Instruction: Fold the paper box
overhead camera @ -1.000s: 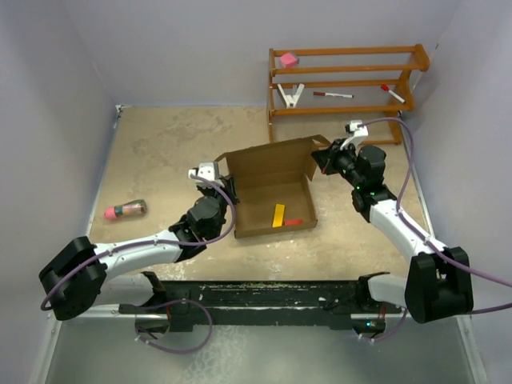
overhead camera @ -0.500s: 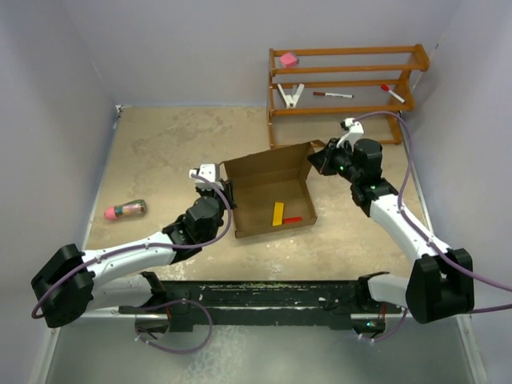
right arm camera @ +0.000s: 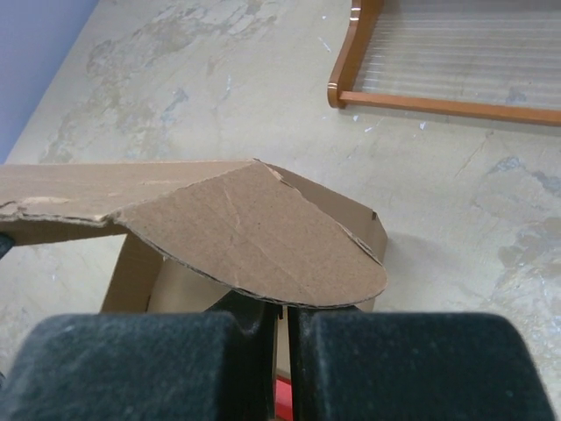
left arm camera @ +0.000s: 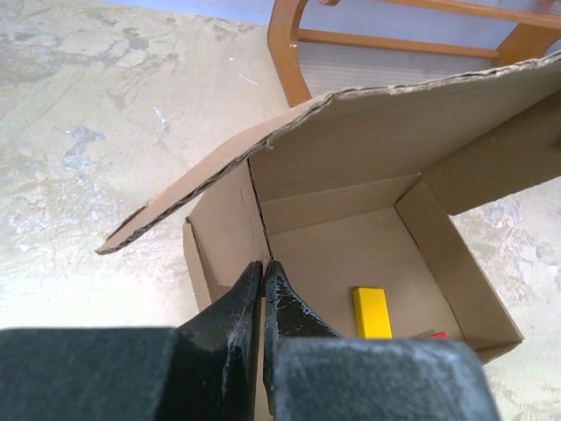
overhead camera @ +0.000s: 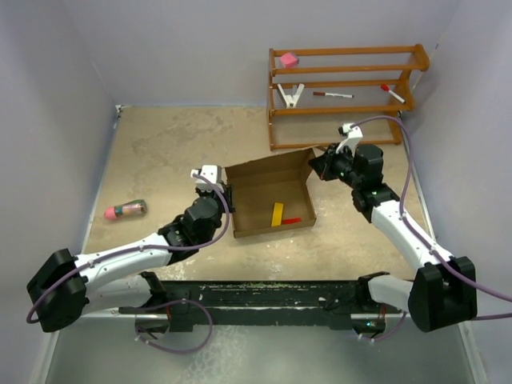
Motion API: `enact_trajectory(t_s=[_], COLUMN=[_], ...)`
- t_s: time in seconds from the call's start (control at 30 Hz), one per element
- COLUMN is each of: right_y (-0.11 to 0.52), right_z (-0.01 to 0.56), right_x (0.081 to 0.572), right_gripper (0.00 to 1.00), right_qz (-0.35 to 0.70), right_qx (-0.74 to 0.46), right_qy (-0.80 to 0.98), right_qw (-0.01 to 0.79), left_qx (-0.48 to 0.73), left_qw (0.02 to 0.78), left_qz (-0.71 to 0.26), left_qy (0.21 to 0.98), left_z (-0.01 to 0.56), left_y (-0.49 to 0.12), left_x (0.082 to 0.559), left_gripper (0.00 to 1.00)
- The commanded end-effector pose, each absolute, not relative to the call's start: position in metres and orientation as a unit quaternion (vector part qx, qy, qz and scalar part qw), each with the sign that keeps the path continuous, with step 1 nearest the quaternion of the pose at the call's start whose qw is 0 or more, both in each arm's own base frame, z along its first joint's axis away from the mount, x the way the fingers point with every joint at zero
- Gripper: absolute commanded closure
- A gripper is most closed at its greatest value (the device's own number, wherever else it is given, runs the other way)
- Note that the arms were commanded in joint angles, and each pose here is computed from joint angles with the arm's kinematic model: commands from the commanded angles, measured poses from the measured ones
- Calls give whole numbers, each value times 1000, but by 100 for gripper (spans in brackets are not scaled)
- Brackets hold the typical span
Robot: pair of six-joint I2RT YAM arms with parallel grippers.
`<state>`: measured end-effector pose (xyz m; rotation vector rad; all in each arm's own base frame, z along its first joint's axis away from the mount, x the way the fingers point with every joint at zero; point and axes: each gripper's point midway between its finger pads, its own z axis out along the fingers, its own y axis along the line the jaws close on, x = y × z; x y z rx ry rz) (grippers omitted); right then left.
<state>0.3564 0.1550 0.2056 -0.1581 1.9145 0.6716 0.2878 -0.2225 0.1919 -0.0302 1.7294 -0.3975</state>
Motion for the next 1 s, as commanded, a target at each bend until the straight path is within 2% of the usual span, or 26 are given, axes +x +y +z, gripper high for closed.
enact_trajectory(t_s=[0.0, 0.23, 0.47, 0.8, 0.97], right_y=[162, 172, 187, 177, 165], right_z=[174, 166, 181, 148, 140], right_x=[330, 314, 301, 307, 311], right_gripper=[99, 99, 100, 100, 100], right_qz=[275, 299, 343, 287, 246], right_qx=[-116, -175, -210, -284, -301], right_qy=[829, 814, 789, 808, 813], right_qw=[473, 466, 465, 429, 434], left_qx=[23, 71, 93, 87, 136], left_qw=[621, 631, 616, 637, 607], left_qz=[-185, -177, -178, -174, -140], left_qy=[761, 752, 762, 745, 770], left_z=[194, 201, 192, 195, 190], left_y=[-228, -229, -235, -227, -238], left_x=[277, 274, 271, 272, 276], left_gripper=[96, 96, 96, 96, 96])
